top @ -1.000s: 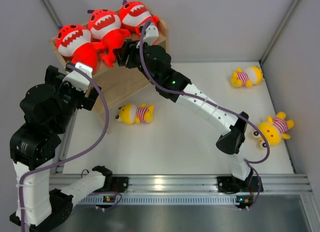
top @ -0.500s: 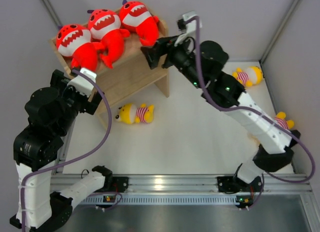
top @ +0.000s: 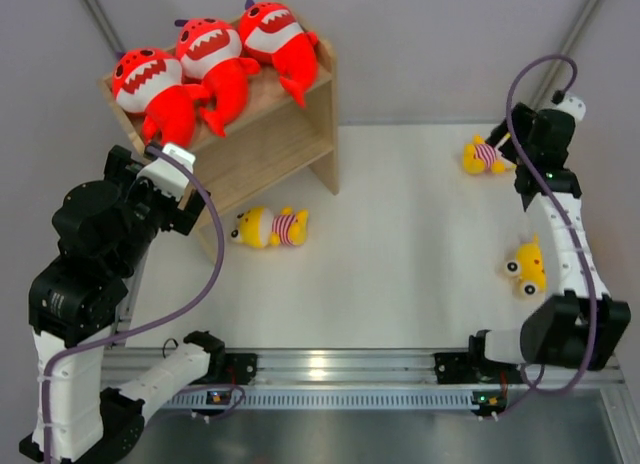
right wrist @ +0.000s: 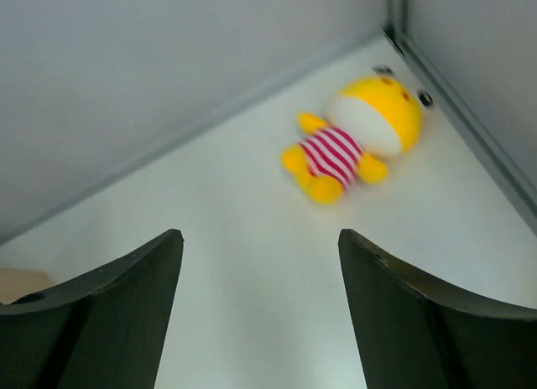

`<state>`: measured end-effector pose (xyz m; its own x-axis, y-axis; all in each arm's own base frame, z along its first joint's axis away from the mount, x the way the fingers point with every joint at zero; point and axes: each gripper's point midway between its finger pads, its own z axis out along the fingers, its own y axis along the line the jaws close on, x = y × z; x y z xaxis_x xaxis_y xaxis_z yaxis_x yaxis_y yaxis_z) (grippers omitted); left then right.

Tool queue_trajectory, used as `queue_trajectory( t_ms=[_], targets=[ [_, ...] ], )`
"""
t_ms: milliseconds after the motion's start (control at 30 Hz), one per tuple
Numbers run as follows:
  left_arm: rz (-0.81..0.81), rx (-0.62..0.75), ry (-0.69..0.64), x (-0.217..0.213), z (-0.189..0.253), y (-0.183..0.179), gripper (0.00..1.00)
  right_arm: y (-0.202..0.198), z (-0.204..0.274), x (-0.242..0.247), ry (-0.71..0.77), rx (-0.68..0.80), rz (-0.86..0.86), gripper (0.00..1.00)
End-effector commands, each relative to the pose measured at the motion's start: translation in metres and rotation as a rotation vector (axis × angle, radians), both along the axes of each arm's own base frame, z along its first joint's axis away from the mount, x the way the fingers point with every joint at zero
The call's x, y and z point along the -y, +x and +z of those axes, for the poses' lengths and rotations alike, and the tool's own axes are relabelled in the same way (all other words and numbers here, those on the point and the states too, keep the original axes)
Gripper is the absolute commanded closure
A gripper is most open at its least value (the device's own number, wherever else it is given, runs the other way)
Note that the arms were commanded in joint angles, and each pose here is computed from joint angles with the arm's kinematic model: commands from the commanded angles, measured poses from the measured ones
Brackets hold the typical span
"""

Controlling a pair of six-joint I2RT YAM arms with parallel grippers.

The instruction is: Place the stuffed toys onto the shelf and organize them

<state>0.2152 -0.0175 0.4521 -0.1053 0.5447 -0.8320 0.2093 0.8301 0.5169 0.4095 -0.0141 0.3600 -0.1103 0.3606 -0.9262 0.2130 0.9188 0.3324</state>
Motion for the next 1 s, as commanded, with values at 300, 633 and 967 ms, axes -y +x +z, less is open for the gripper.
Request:
queue_trajectory(
  t_ms=[300, 633, 967],
  targets=[
    [0.051, 0.007, -0.019, -0.01, 0.002, 0.001, 0.01, 0.108, -0.191, 0.08, 0.258, -0.283, -0.093, 0.24],
    [0.276, 0.029, -0.042, -0.058, 0.003, -0.031, 0.01, 0.154, -0.23, 0.074, 0.275, -0.285, 0.003, 0.25],
    [0.577, 0.072, -0.091, -0.104, 0.012, -0.027, 0.01, 0.16, -0.261, 0.084, 0.264, -0.382, -0.061, 0.72]
  ],
)
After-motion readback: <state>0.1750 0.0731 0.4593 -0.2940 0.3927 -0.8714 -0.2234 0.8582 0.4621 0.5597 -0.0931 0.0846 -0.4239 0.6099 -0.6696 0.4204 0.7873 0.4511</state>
